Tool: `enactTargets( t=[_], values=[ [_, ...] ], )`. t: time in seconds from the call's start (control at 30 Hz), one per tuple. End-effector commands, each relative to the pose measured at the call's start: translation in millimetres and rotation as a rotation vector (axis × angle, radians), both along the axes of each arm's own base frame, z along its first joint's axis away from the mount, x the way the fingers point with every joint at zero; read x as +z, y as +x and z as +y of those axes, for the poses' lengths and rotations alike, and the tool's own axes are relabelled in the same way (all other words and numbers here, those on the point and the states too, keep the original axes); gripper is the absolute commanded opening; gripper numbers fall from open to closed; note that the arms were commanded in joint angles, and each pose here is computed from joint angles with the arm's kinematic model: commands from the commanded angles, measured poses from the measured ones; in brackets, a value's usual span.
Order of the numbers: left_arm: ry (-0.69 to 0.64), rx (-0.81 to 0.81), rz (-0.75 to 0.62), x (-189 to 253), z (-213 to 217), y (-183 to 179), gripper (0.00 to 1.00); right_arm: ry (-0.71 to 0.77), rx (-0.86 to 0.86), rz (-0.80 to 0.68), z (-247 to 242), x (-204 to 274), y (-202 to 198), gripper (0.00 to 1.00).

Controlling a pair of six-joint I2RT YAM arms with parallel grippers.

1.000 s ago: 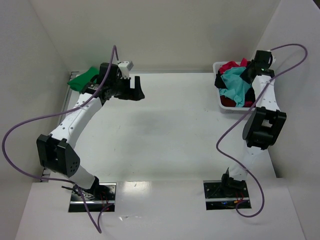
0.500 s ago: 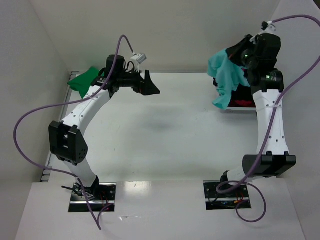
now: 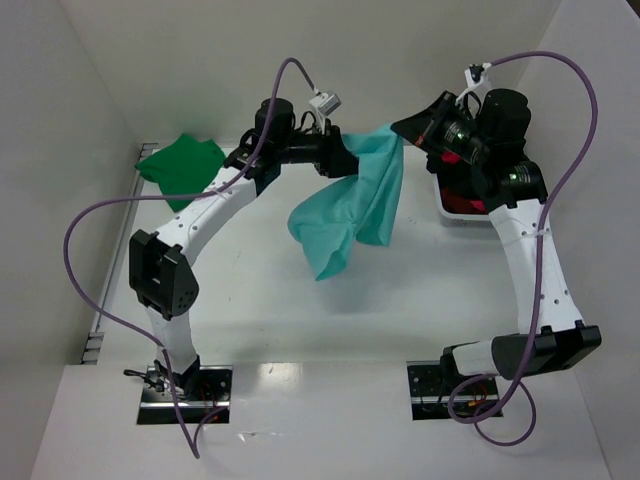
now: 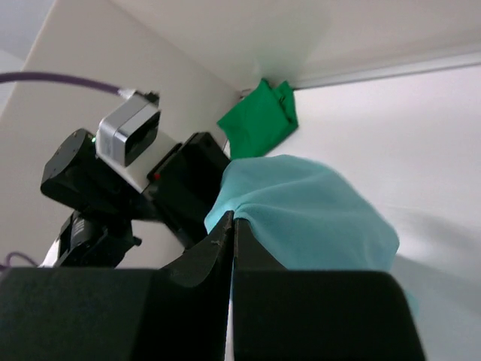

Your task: Fold and stack the t-shirts

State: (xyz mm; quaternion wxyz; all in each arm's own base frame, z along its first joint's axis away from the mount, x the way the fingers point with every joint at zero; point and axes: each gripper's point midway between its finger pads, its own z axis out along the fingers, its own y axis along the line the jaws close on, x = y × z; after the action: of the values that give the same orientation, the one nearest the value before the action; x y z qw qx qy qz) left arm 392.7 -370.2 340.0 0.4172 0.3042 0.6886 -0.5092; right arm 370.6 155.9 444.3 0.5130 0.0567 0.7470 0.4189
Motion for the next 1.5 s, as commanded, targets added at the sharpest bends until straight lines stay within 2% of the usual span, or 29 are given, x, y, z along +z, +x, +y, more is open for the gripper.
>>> enactTargets(
  t=[0.0,0.03,0.07,0.23,0.4,0.53,0.63,0.8,0.9,0.97,1.03,1.17,1.2,1.23,1.27,1.3,1.37,1.4,1.47],
  values=[
    [-0.052,0.113,-0.015,19.4,2.4,11.8,0.16,0.058,0.101,-0.098,13.3,24.5,-28.9,0.00],
    [-0.056,0.140,-0.006,20.3,4.3,14.3,0.05,0.053,0.093,-0.099,12.0,22.9,-30.2,0.00],
    [-0.057,0.166,-0.002,21.2,6.5,16.8,0.00,0.044,0.083,-0.096,10.2,20.2,-30.3,0.00],
    [-0.058,0.294,-0.055,51.2,33.2,14.9,0.00,-0.015,0.049,-0.065,4.0,-2.0,-23.3,0.00],
    [-0.012,0.437,-0.161,101.8,97.8,2.3,0.00,-0.081,-0.051,-0.053,-11.8,-16.0,-10.9,0.01],
    [0.010,0.533,-0.298,155.6,137.4,-20.5,0.00,-0.083,-0.069,-0.109,-16.4,7.9,-6.8,0.01],
    [-0.033,0.637,-0.377,203.9,167.0,-47.7,0.00,-0.041,-0.024,-0.224,-9.4,56.7,-19.1,0.00],
    [-0.133,0.747,-0.444,261.7,204.9,-95.7,0.00,-0.003,0.014,-0.391,-7.8,130.1,-56.7,0.00],
    [-0.147,0.740,-0.422,268.7,208.6,-109.9,0.00,0.012,0.004,-0.450,-11.4,156.5,-75.0,0.00],
    [-0.127,0.715,-0.380,257.4,203.1,-108.4,0.00,0.010,-0.020,-0.438,-15.0,151.7,-75.5,0.00],
    [-0.081,0.730,-0.327,234.4,198.7,-90.8,0.00,-0.004,-0.048,-0.360,-17.2,121.8,-57.9,0.00],
    [0.110,0.765,-0.140,132.5,185.1,-36.1,0.00,-0.067,-0.118,-0.130,-23.8,16.2,-13.4,0.00],
    [0.180,0.757,-0.070,91.8,180.4,-25.0,0.00,-0.093,-0.125,-0.010,-24.1,-37.0,-0.8,0.00],
    [0.227,0.741,-0.032,66.2,176.5,-18.8,0.00,-0.121,-0.140,0.055,-26.4,-70.3,9.6,0.03],
    [0.295,0.729,0.037,23.1,171.8,-8.1,0.00,-0.154,-0.132,0.156,-26.2,-118.1,15.3,0.07],
    [0.326,0.710,0.075,-0.3,167.4,-3.8,0.00,-0.184,-0.145,0.203,-29.6,-142.6,18.5,0.26],
    [0.390,0.674,0.173,-48.7,159.3,2.0,0.00,-0.221,-0.144,0.303,-32.3,-187.4,16.0,0.42],
    [0.405,0.662,0.205,-64.6,156.3,3.2,0.04,-0.238,-0.139,0.334,-33.0,-201.1,15.6,0.54],
    [0.455,0.605,0.293,-108.8,148.8,-0.3,0.69,-0.256,-0.141,0.364,-35.2,-213.2,12.4,0.69]
  ],
)
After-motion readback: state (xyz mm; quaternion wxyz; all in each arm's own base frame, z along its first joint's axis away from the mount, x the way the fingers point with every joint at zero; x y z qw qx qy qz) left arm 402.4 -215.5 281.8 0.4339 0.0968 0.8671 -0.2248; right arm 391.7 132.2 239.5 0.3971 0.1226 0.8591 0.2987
